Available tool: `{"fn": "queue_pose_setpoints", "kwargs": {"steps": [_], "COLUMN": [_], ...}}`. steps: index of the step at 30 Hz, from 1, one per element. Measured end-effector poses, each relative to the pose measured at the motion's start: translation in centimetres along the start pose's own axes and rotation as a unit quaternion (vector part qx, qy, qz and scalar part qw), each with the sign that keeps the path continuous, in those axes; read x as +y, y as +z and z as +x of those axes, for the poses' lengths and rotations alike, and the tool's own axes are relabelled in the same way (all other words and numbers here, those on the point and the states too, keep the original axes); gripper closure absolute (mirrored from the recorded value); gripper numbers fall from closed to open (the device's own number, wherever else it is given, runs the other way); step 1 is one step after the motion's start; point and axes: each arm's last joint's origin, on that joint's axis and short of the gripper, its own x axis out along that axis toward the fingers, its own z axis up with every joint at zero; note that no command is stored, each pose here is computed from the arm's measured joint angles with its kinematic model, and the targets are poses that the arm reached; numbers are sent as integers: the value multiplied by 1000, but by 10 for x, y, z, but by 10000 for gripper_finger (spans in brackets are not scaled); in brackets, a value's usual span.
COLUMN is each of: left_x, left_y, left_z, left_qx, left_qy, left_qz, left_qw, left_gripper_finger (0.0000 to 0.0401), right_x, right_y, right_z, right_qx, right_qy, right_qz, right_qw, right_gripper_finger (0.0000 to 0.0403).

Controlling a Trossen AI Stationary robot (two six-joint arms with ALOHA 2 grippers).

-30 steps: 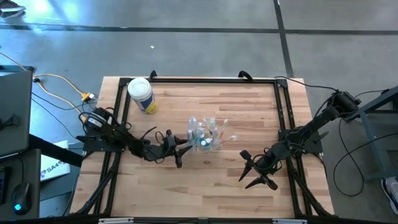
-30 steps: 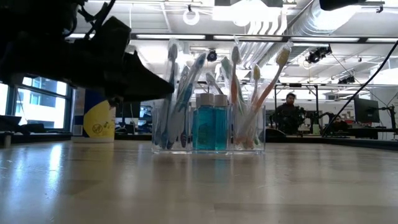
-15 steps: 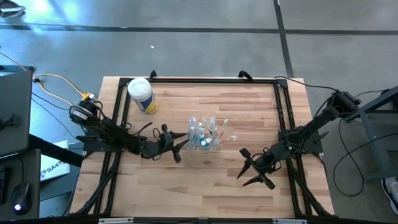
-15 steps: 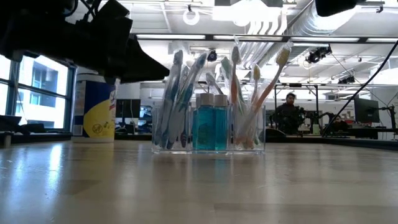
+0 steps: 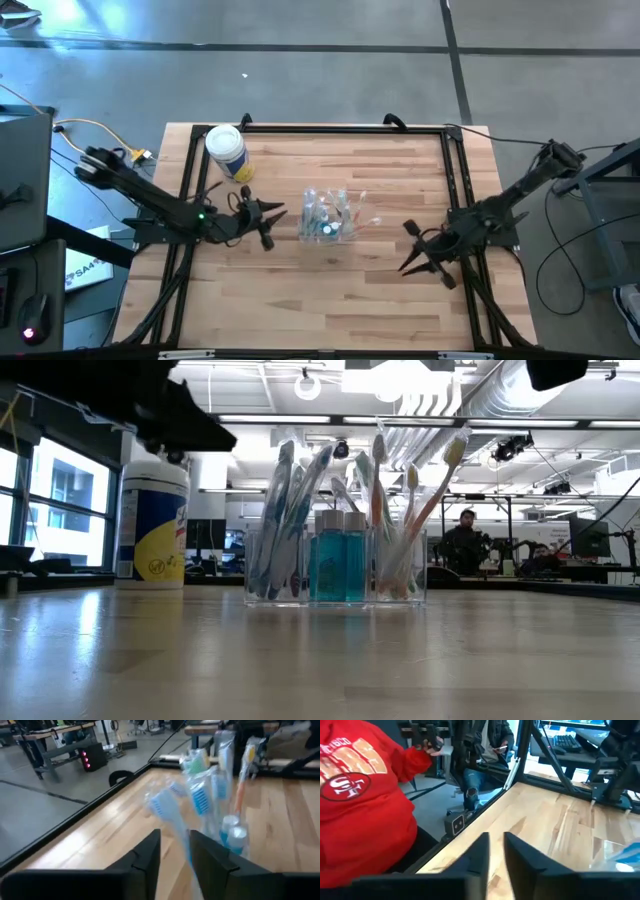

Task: Pick & Place toothbrushing station
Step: Return to Home Position

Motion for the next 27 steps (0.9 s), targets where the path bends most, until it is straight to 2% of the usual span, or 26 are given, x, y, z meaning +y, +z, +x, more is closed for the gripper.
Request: {"fn": "queue_pose_setpoints", "kwargs": {"steps": [3,7,12,18,27], "left_x": [12,29,49,65,80], "left_y": [5,9,14,18,-21], "left_z": [-11,-27,-45,-62,-72], "left_qx": [21,49,66,53,22], "left_qy": [-2,-23,-48,-83,-138], "left_qz": [23,44,47,32,-4], "left_qw": [1000,998,996,995,990], "left_gripper_finger": [335,393,395,399,400], "right_x": [-1,-5,-8,-14,-22], "right_y": [5,11,9,-13,-48], "right_z": [-16,-39,-59,-67,-67], "right_qx": [-10,-31,-65,-108,-155], "right_qy": [-1,-14,-20,-47,-44], "right_qz": [1,-12,-31,-39,-17], "right_qw": [1000,999,997,992,987], "right_gripper_finger": [391,398,400,400,400]}}
